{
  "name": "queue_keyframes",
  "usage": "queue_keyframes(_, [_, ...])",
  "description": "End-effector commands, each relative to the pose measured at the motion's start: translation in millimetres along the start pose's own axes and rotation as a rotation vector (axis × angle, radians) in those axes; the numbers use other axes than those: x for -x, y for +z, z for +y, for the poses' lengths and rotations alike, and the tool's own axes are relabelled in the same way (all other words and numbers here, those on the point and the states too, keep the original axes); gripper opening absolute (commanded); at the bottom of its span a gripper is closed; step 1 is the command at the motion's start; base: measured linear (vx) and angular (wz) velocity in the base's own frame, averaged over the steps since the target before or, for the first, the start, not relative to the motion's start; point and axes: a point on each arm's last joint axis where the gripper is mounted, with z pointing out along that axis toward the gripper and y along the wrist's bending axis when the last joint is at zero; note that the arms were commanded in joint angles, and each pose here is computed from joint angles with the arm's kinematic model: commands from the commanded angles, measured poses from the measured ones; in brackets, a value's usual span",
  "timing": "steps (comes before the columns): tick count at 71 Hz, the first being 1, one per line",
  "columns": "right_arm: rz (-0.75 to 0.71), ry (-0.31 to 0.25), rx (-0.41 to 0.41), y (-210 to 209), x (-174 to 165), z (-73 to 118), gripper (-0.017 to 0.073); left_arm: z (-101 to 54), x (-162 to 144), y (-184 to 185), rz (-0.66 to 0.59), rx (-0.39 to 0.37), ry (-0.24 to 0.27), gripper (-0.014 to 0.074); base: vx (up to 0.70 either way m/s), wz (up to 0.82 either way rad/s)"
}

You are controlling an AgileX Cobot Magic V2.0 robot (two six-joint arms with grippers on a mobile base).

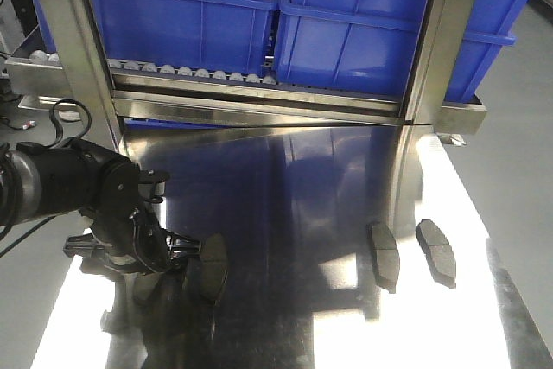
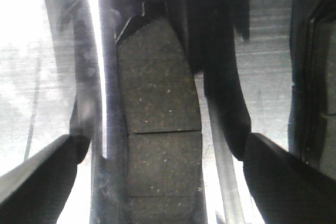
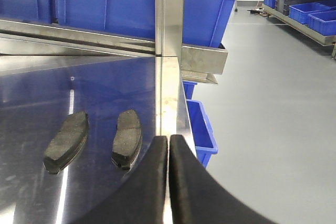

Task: Move and align brake pads A on conveyor
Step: 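Lower the left gripper onto the brake pad nearest the left arm, then close the left gripper on the brake pad and lift it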

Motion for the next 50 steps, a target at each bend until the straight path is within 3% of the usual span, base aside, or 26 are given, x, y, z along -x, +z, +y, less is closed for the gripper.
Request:
queue_keyframes(1, [-0.068, -0.01, 0.0, 0.2, 4.6, 0.1, -0.0008, -4.6, 6.5, -20.4, -0.072, -0.036, 0.0, 0.0596, 0.0, 0.0])
queue_keyframes(25, [-0.068, -0.01, 0.0, 0.2, 4.6, 0.1, -0.0008, -4.7, 6.6, -20.2, -0.074, -0.037, 0.005, 0.0519, 0.0, 0.0])
queue_keyframes(50, [-0.068, -0.01, 0.0, 0.2, 4.6, 0.1, -0.0008, -4.8, 6.9, -20.3, -0.078, -0.038, 0.005, 0.0253, 0.0, 0.0])
